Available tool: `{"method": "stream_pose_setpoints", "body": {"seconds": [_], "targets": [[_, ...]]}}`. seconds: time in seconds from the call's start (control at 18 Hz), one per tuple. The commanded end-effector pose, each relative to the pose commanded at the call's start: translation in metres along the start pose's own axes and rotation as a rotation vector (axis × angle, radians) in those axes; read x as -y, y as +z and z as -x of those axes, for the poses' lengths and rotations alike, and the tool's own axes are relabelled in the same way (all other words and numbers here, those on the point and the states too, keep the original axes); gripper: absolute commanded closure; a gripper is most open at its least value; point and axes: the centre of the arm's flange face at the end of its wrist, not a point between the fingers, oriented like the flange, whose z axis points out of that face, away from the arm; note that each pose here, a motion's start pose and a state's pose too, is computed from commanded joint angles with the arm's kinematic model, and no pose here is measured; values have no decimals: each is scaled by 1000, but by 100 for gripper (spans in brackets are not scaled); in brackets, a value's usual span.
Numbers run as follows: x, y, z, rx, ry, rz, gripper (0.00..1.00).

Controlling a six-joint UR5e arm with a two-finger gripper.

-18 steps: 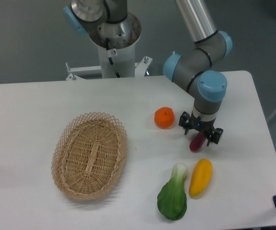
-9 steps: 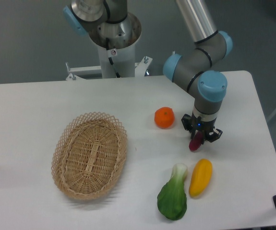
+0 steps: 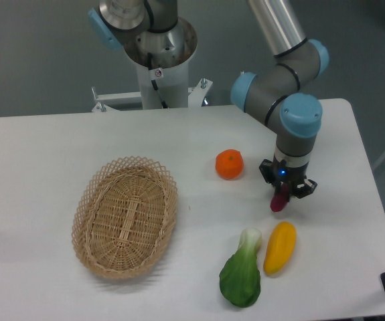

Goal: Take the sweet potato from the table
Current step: 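Lift the held sweet potato up off the table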

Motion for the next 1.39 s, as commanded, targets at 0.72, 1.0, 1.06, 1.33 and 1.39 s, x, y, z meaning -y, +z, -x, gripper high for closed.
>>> {"method": "stream_pose_setpoints", "body": {"seconds": [0.72,1.0,1.06,1.33,1.39], "targets": [[46,-145,2,44,-168,-306,64],[50,-158,8,58,-210,-334,64],[50,-159,8,61,-210,-335,64],[52,-162,9,65,-216,-338,64],[52,-161,8,63,-216,-337,64]]}}
